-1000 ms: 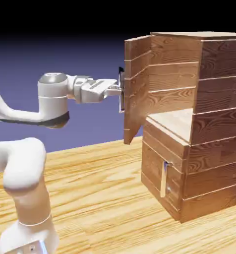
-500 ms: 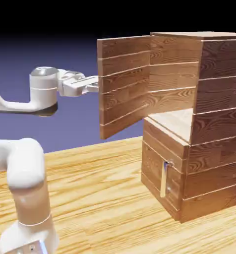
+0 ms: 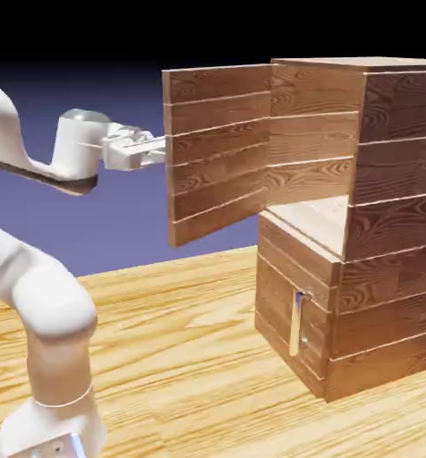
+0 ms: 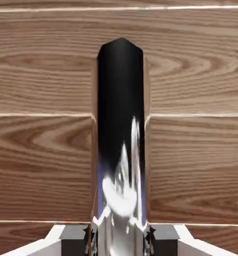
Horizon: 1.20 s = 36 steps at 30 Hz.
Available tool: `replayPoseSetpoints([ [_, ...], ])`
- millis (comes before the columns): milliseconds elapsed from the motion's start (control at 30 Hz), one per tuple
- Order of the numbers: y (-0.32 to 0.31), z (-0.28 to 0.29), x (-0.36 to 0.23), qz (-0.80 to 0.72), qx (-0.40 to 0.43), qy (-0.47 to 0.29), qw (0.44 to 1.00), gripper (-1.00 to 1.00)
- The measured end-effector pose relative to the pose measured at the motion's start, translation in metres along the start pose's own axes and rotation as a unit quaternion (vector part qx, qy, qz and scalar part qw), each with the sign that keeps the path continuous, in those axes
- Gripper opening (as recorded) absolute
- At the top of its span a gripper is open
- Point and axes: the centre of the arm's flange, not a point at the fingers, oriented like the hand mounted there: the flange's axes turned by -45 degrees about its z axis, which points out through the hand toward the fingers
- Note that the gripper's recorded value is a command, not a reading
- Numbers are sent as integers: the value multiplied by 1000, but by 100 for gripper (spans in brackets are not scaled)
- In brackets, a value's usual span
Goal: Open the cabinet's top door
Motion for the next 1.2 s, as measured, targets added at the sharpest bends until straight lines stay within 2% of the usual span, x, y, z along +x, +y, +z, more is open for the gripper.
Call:
replayPoseSetpoints([
  [300, 16, 3, 4, 7, 22, -35, 999, -100],
  [600, 2, -4, 5, 19, 11, 14, 1000, -100],
  [733, -20, -19, 2, 17, -35, 37, 999, -100],
  [1167, -90, -89, -1, 24, -211, 33, 977, -100],
  [1200, -92, -90, -1, 24, -216, 33, 976, 100],
])
